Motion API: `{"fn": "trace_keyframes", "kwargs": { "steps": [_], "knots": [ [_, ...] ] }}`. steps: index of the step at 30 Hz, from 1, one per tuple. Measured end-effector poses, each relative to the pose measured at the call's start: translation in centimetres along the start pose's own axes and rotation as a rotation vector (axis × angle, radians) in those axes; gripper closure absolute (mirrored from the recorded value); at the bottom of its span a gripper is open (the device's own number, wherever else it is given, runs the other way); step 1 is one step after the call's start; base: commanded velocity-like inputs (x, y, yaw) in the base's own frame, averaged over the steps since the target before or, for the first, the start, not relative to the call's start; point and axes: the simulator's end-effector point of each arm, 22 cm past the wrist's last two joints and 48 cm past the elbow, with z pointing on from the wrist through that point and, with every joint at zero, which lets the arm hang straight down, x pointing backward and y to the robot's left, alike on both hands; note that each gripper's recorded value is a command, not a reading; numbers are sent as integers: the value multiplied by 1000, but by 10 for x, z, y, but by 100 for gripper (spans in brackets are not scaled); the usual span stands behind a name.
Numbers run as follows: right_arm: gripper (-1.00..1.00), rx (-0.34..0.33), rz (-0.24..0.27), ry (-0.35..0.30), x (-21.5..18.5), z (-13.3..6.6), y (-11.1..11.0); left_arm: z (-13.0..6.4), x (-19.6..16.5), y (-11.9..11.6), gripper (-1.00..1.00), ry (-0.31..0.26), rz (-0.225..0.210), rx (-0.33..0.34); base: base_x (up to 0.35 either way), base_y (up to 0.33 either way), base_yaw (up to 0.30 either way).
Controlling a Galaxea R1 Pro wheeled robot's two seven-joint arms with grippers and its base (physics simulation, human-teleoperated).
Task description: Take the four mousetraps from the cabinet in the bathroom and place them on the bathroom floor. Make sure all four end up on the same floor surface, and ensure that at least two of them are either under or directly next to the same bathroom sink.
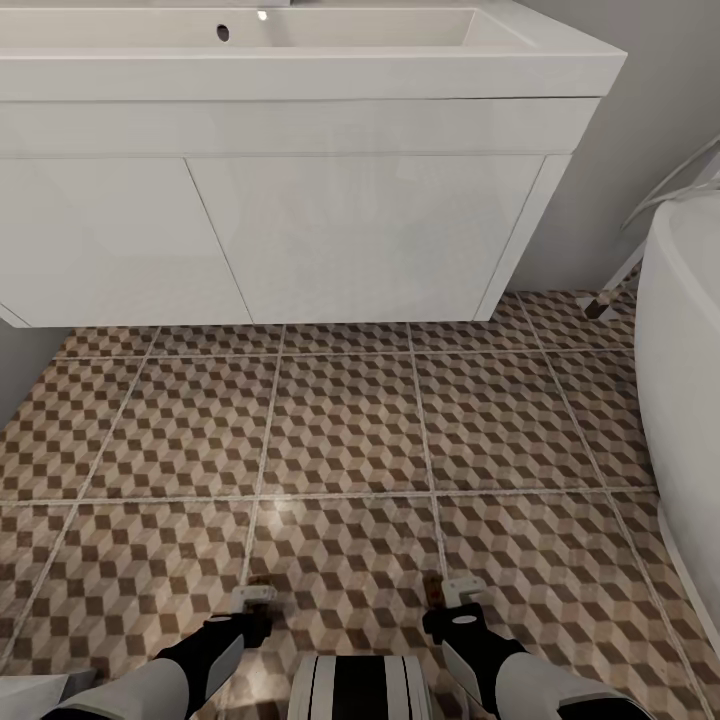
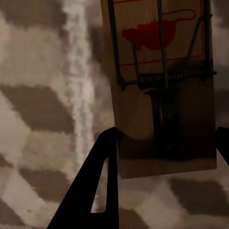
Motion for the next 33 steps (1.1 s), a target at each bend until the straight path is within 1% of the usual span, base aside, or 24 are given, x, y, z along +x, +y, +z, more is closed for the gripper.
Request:
{"fn": "trace_keyframes", "kwargs": {
  "steps": [6,8,13,19,33],
  "knots": [
    [100,1,2,-10,-2,0,-1,0,-1,1,100,-3,1,-1,0,0,0],
    [100,0,3,-11,-2,0,0,0,-3,1,100,-13,-1,-1,0,0,0],
    [100,-3,-2,3,7,0,1,0,-2,2,100,-22,-3,-4,0,0,0],
    [100,-7,-1,-7,12,-1,4,1,-2,2,100,-24,-2,-4,0,0,0],
    [100,-7,-1,-6,14,-1,4,0,-5,0,100,-44,-4,-1,0,0,0]
  ]
}}
